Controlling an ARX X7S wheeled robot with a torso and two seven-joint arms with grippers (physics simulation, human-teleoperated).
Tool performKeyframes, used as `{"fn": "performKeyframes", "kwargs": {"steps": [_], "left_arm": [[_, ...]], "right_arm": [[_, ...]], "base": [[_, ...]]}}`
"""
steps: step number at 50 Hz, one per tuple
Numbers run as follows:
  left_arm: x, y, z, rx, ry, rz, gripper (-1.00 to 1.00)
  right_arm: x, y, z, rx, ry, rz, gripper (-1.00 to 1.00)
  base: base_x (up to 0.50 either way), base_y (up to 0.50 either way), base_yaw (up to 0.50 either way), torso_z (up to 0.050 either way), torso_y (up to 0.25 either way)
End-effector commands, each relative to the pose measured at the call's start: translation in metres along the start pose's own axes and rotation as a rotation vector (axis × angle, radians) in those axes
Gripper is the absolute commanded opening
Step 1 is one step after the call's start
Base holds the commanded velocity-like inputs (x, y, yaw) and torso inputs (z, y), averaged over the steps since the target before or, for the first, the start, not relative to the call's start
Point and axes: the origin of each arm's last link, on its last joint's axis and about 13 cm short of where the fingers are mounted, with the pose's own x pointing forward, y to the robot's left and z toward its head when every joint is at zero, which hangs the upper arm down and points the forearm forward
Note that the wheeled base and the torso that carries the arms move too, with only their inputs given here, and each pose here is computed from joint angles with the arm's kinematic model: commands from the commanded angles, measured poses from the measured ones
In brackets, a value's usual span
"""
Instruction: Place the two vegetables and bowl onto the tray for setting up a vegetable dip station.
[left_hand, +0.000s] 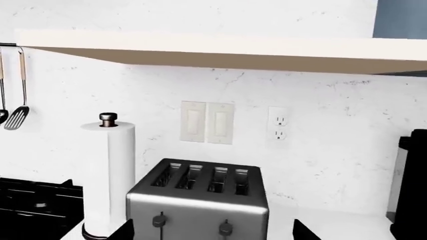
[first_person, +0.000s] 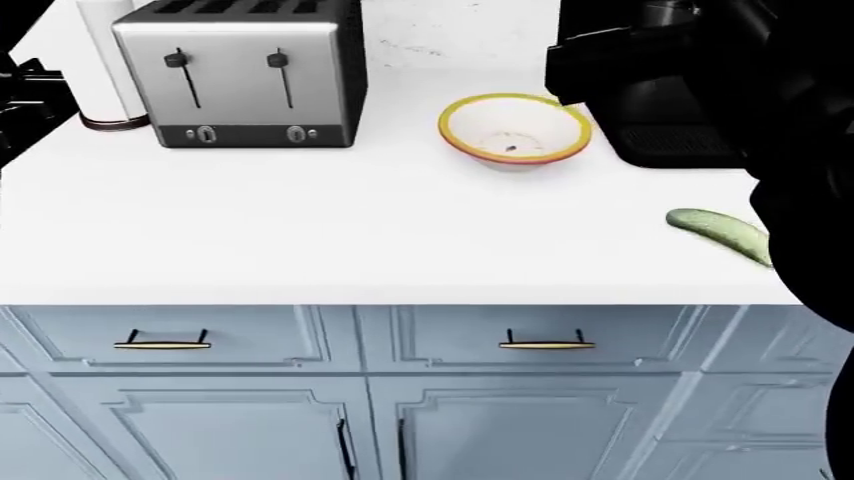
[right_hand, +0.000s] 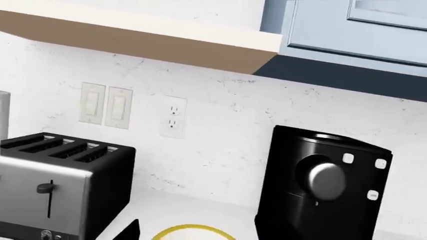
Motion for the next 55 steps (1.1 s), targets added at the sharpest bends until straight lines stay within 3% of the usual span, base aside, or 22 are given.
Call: {"fn": "performKeyframes", "kwargs": {"steps": [1,32,36,38,55], "left_arm": [[0.0015,0.0002,-0.0018,-0.010,0.013,0.003,1.00],[0.0040,0.0021,-0.0015,-0.018,0.016,0.017,1.00],[0.0039,0.0017,-0.0017,-0.016,0.016,0.014,1.00],[0.0034,0.0017,-0.0012,-0.017,0.015,0.013,1.00],[0.0030,0.0011,-0.0023,-0.015,0.016,0.009,1.00]], "right_arm": [[-0.0004,-0.0001,0.0009,0.001,-0.001,0.002,1.00],[0.0016,-0.0004,-0.0003,0.004,0.003,0.001,1.00],[0.0040,0.0006,-0.0011,-0.066,0.031,-0.018,1.00],[0.0009,0.0008,0.0019,-0.001,-0.017,0.009,1.00],[0.0001,-0.0001,0.0037,0.010,-0.023,0.006,1.00]], "base": [[0.00,-0.50,0.00,0.000,0.000],[0.00,-0.50,0.00,0.000,0.000],[0.00,0.00,0.00,0.000,0.000],[0.01,0.00,0.00,0.000,0.000],[0.50,0.00,0.00,0.000,0.000]]}}
